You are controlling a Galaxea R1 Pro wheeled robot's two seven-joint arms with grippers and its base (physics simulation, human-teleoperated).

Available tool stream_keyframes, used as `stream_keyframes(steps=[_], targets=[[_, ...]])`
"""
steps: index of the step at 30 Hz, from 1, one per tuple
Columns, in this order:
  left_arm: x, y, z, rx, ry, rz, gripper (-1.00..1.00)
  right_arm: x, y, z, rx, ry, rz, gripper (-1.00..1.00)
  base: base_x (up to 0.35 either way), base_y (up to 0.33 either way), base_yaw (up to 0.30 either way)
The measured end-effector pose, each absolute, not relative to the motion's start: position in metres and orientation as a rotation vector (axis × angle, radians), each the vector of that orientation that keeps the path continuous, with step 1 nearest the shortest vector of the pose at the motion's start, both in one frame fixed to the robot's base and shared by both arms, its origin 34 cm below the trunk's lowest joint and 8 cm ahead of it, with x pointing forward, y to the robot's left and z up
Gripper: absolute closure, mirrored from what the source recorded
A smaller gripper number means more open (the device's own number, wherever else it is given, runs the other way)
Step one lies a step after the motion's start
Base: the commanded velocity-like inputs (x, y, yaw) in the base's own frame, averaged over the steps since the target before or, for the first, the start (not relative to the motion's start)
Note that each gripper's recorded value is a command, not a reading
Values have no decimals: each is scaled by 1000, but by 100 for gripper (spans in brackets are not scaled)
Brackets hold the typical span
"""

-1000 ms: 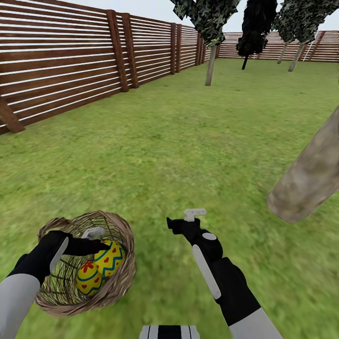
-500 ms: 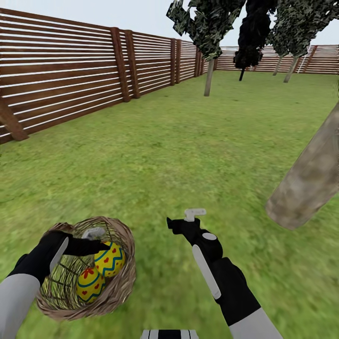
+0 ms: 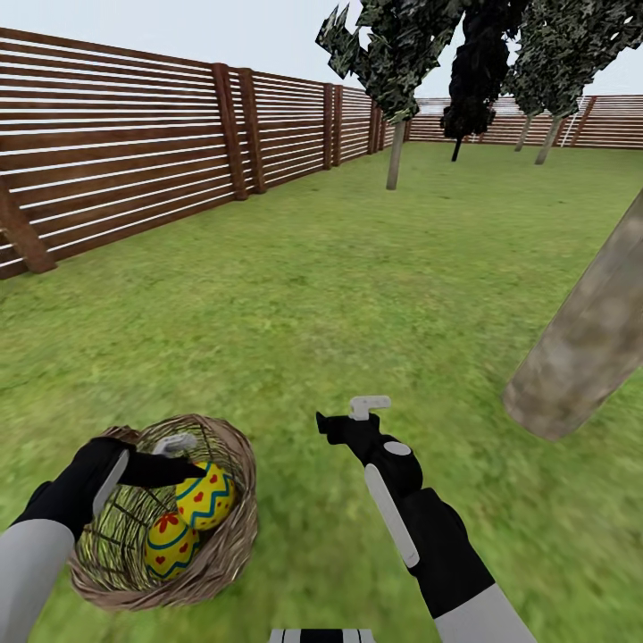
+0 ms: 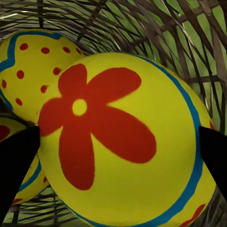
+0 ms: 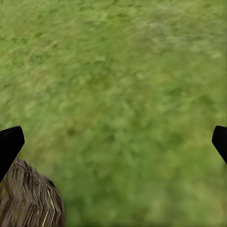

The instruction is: Take the three Easter eggs out of the wicker basket on the lawn in the garden, then place them on the lawn next to a single tree (choose any tree) so that all three eggs are next to the same tree and none are left in the basket.

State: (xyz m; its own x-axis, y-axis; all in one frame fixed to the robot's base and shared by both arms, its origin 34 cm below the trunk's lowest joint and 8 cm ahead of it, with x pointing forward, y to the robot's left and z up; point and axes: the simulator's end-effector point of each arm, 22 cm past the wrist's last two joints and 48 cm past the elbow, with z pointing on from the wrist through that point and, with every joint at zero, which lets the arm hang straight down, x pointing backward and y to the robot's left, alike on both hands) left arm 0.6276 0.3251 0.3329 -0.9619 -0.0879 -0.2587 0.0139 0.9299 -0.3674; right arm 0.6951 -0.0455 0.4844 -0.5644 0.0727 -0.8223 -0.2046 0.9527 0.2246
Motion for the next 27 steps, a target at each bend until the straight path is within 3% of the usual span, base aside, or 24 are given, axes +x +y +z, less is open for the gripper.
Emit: stream_keyframes(steps=[27], targets=[[627,343,376,-78,2797,-504,100,694,-45,537,-106,2060,356,-100,0,0,0]])
